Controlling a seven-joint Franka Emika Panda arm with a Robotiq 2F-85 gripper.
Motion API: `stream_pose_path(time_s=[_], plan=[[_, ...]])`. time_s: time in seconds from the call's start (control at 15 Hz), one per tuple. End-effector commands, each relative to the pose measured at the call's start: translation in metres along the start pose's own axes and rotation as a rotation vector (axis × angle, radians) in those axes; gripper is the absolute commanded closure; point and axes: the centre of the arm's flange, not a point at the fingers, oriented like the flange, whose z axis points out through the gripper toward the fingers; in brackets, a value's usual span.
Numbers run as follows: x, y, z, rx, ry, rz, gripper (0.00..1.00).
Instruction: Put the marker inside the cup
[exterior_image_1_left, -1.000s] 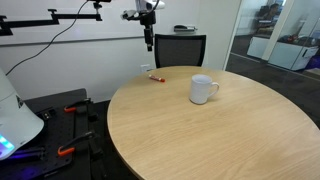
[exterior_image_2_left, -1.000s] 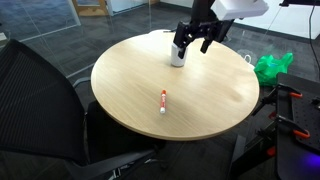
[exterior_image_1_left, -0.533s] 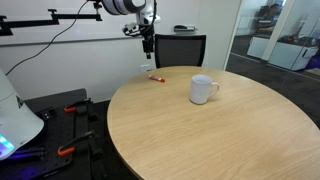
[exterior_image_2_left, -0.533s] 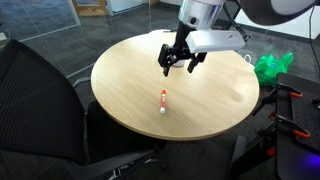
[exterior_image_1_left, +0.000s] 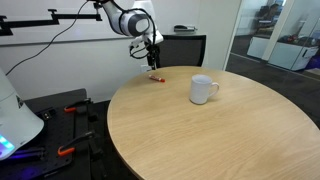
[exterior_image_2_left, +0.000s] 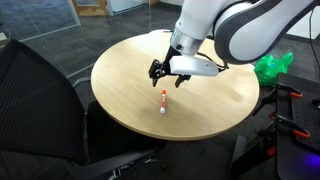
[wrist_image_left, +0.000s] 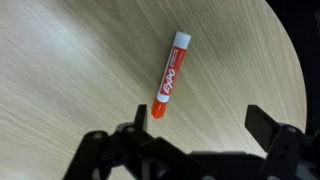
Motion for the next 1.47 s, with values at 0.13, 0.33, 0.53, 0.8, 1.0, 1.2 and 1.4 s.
stream_pose_path(time_s=[0.13, 0.33, 0.53, 0.8, 1.0, 1.2, 1.4], plan=[[0.001, -0.017, 0.029, -0.029, -0.025, 0.07, 0.0], [-0.002, -0.007, 0.031, -0.028, -0.027, 0.033, 0.0], [-0.004, -0.013, 0.034, -0.032, -0.038, 0.014, 0.0], [0.003, -0.012, 0.031, -0.114, 0.008, 0.141, 0.0], [0.003, -0.011, 0.034, -0.158, 0.031, 0.204, 0.0], [0.0, -0.012, 0.036, -0.176, 0.038, 0.25, 0.0], [0.0, -0.014, 0.044, -0.176, 0.035, 0.279, 0.0]])
